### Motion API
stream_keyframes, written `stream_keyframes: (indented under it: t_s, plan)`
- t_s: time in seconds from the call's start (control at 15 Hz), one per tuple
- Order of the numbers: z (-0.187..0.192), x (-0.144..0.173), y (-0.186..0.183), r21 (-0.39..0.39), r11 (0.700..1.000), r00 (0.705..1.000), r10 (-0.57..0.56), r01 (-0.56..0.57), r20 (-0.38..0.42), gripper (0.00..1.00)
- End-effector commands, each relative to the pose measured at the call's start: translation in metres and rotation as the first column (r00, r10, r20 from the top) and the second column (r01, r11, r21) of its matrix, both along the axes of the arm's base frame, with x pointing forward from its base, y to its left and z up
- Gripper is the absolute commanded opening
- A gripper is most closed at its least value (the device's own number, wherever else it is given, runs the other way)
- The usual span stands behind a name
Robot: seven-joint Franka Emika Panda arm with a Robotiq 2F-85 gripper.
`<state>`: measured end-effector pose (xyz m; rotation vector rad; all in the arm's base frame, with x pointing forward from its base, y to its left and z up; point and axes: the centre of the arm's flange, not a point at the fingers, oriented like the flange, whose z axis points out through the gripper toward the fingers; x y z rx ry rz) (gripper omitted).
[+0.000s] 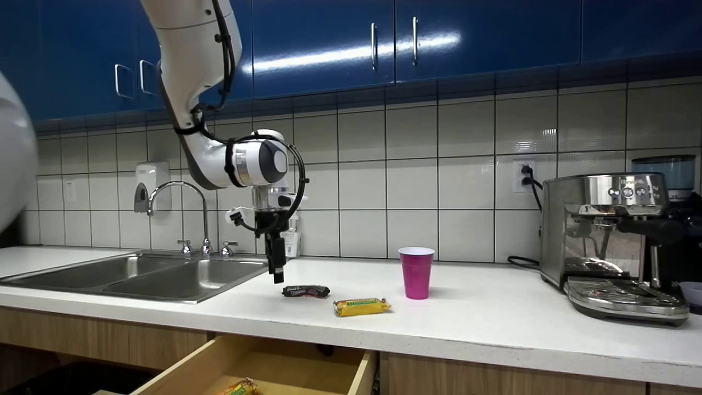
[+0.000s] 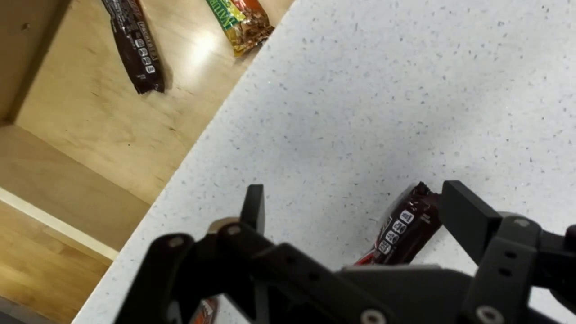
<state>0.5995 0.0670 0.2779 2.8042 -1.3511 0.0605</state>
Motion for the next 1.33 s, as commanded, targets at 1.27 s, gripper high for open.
stream_keyframes:
  t_s: [1.27]
  plan:
    - [-0.035, 0.072, -0.025, -0.1, 0.94, 0.946, -0.323, 0.325, 0.039, 1.0]
